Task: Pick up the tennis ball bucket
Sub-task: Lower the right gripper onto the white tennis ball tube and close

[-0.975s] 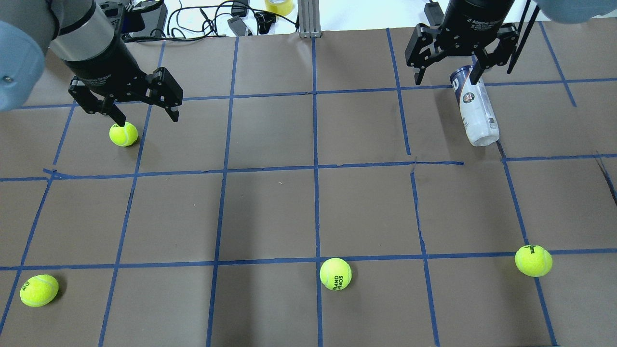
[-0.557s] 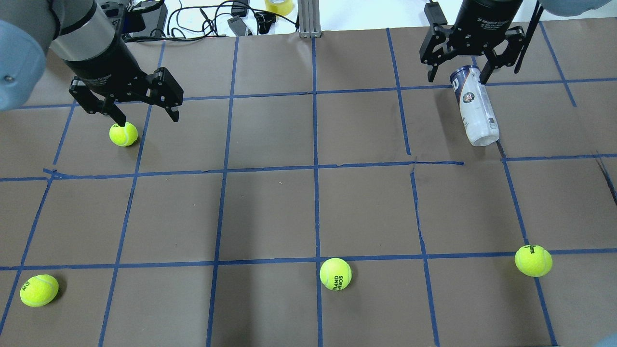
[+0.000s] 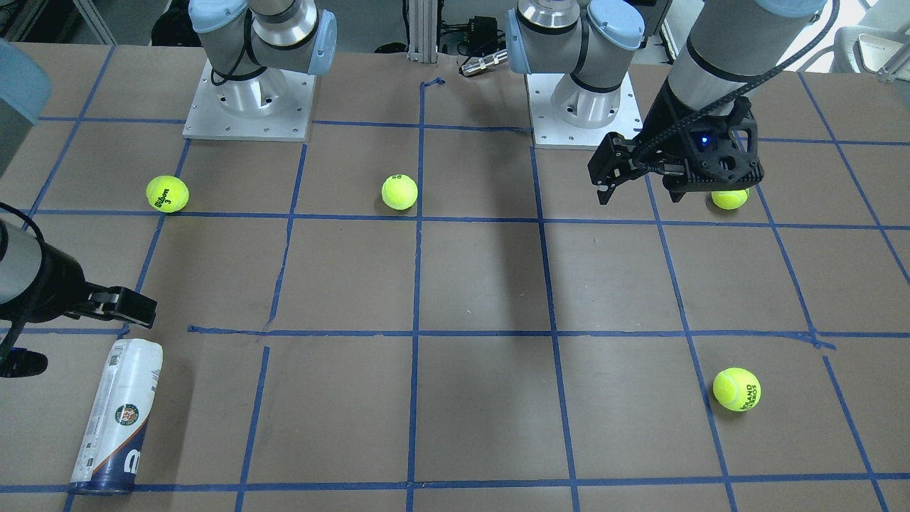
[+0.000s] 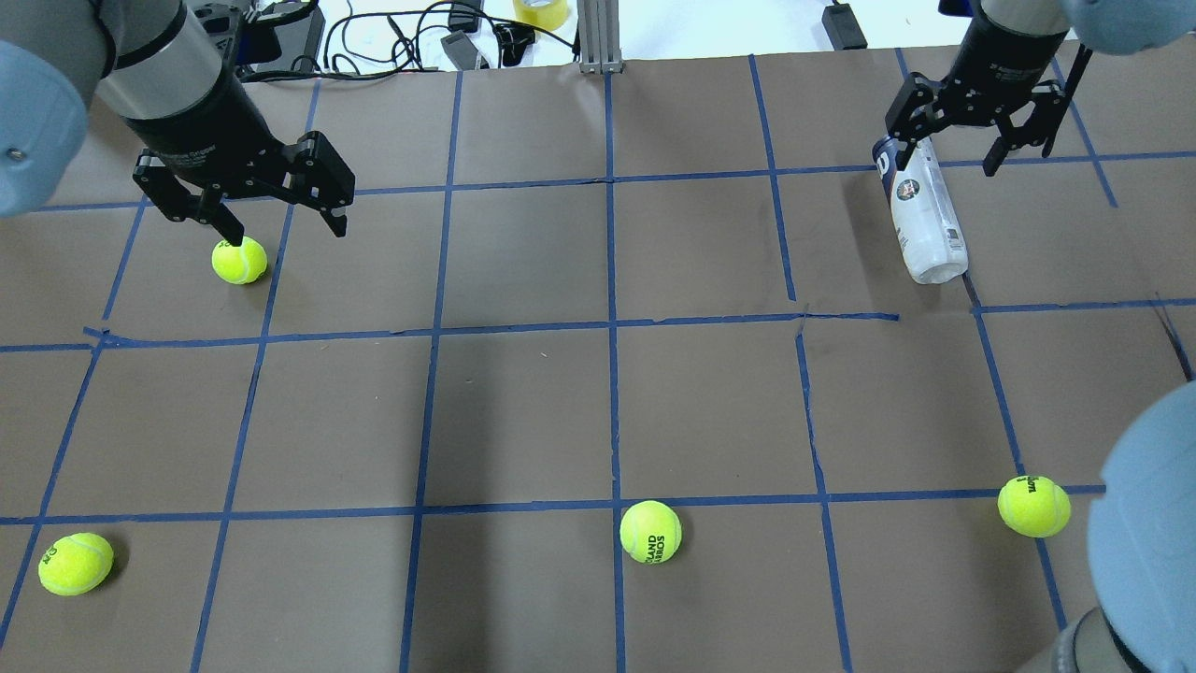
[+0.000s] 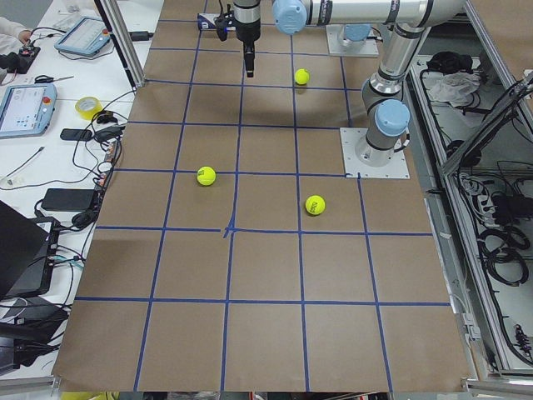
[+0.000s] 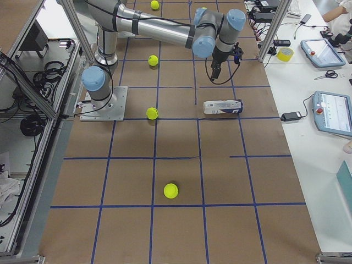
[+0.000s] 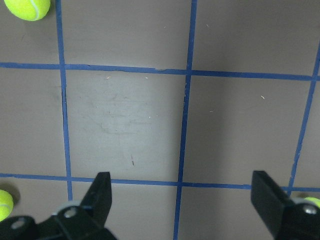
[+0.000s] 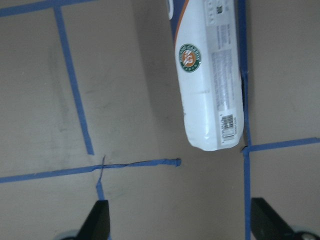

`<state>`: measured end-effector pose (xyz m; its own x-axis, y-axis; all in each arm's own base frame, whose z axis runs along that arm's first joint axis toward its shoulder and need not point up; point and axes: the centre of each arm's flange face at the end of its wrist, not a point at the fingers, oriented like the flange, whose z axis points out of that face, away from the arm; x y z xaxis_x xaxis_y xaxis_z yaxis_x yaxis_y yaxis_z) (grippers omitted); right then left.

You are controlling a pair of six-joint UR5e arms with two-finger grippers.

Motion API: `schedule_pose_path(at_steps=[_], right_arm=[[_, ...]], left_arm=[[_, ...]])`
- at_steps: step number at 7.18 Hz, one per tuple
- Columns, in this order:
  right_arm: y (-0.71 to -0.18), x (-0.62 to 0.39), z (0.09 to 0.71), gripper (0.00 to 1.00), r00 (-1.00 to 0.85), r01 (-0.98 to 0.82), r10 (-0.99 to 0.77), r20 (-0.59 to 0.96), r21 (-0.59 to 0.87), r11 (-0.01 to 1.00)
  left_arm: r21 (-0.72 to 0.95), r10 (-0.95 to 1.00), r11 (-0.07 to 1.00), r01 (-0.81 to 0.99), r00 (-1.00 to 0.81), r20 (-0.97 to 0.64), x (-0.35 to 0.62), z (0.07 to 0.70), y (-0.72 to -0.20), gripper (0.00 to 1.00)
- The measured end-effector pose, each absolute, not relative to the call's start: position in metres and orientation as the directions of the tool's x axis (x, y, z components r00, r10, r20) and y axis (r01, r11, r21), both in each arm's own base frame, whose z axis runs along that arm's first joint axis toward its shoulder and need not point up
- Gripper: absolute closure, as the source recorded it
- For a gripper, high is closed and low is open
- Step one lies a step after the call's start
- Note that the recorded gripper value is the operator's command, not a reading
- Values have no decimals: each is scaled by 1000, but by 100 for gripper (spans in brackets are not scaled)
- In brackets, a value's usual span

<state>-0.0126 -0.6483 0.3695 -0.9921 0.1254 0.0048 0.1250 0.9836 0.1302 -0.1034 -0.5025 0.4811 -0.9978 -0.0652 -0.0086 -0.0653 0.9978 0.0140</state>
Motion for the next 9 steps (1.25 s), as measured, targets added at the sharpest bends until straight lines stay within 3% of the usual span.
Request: schedule_pose_path(at_steps=[5, 9], right_arm=[[-698, -52, 263, 0, -995, 42, 32, 97, 101, 994], [-710, -54, 220, 0, -995, 37, 26, 92, 115, 993]], left_arm=[[14, -63, 998, -63, -998, -9, -103, 481, -502, 0], [17, -63, 998, -64, -998, -8, -103, 480, -501, 0]])
